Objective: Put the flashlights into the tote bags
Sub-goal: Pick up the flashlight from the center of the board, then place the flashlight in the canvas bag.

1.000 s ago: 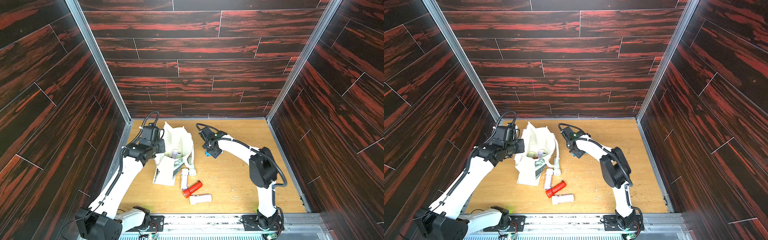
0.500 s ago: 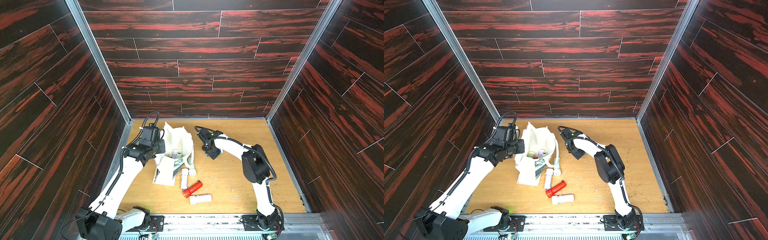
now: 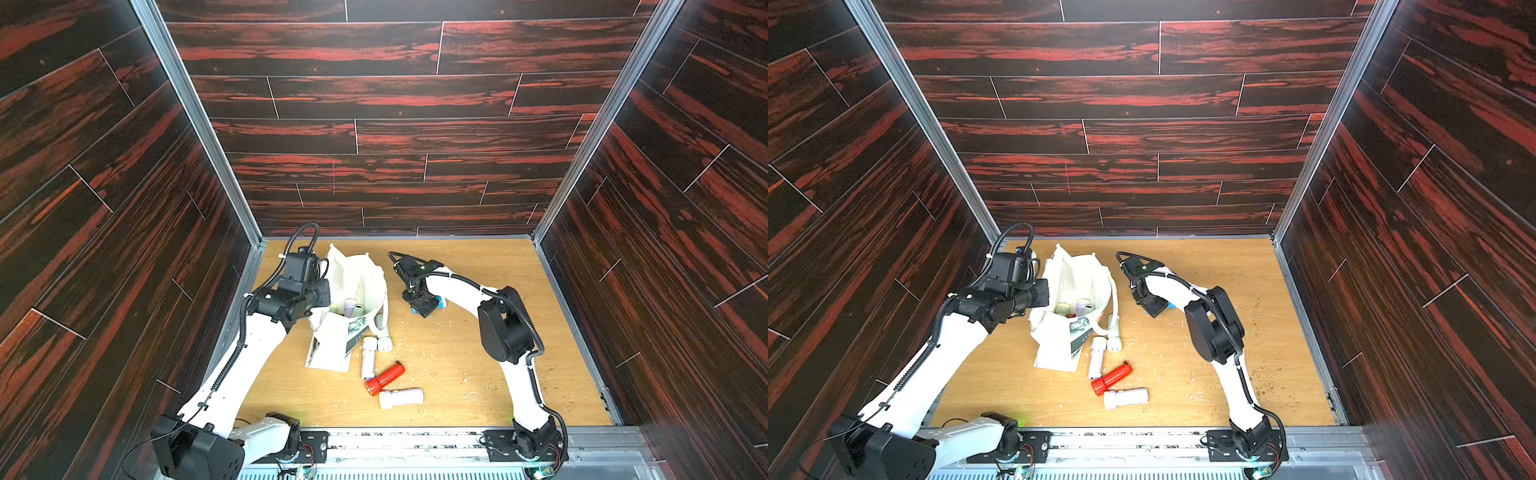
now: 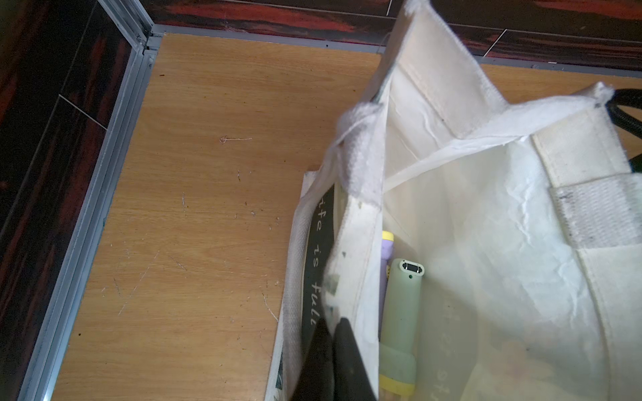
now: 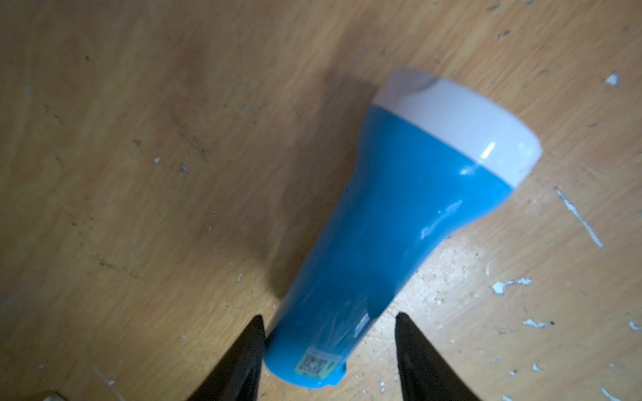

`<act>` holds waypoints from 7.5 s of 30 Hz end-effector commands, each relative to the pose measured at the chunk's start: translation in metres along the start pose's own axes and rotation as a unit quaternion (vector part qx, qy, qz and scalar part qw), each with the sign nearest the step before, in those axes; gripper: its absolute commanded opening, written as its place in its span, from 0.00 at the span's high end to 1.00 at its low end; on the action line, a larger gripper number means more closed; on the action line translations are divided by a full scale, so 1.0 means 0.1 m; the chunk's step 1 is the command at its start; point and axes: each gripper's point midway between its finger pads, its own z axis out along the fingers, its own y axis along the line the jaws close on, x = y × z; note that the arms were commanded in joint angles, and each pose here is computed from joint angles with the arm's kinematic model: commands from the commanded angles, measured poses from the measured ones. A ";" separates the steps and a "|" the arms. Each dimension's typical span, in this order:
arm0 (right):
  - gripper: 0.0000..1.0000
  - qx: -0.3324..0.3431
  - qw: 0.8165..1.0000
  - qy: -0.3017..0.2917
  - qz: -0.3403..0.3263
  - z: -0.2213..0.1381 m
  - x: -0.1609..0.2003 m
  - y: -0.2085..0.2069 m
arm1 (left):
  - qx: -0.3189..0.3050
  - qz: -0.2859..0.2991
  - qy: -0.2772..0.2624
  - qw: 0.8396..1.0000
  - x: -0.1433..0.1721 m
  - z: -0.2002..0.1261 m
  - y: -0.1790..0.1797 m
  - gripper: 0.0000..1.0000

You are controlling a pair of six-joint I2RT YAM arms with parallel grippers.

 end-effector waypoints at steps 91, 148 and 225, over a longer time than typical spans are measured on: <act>1.00 -0.500 0.747 -0.021 -0.439 -2.50 0.81 0.21 | 0.275 -0.153 -0.010 0.949 -0.20 -0.16 -0.86 1.00; 1.00 -0.329 0.775 0.165 -0.514 -0.87 1.85 0.63 | 0.323 -0.140 -0.008 0.936 -0.23 -0.22 -1.01 1.00; 0.23 -0.433 0.757 -0.122 -0.474 -2.36 0.86 0.16 | 0.130 -0.067 0.020 0.989 -0.03 -0.09 -0.41 1.00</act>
